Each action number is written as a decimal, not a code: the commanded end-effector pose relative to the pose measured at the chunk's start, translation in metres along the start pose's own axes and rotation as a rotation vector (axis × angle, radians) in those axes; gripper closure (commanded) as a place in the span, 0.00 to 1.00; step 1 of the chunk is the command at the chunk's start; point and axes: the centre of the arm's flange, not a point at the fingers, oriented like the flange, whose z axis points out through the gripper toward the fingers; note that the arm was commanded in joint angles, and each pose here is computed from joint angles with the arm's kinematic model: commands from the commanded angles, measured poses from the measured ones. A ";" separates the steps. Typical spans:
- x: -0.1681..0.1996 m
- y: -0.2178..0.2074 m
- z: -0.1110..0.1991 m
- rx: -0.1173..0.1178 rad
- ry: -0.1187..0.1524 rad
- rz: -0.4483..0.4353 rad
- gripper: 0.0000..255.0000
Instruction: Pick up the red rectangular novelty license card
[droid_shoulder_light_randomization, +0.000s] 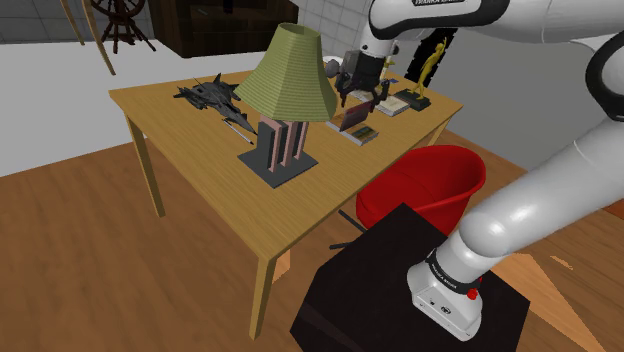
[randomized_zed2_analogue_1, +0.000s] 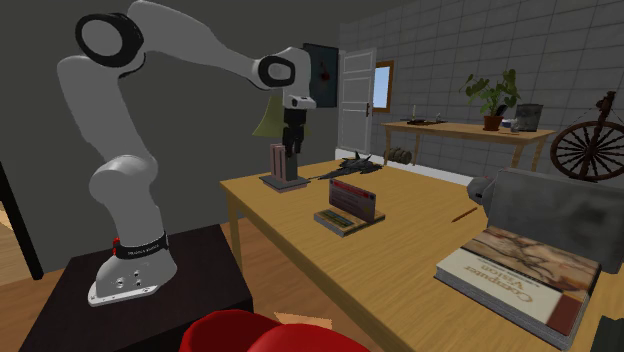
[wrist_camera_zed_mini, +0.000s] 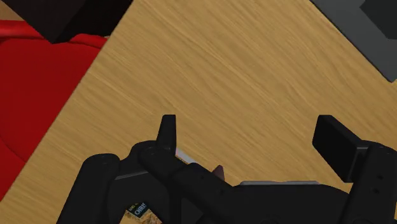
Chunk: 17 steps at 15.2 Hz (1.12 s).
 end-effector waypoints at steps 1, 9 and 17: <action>0.027 0.001 0.003 0.005 0.011 0.089 0.00; 0.124 0.017 0.015 0.024 0.049 0.428 0.00; 0.189 0.048 0.033 0.038 0.078 0.676 0.00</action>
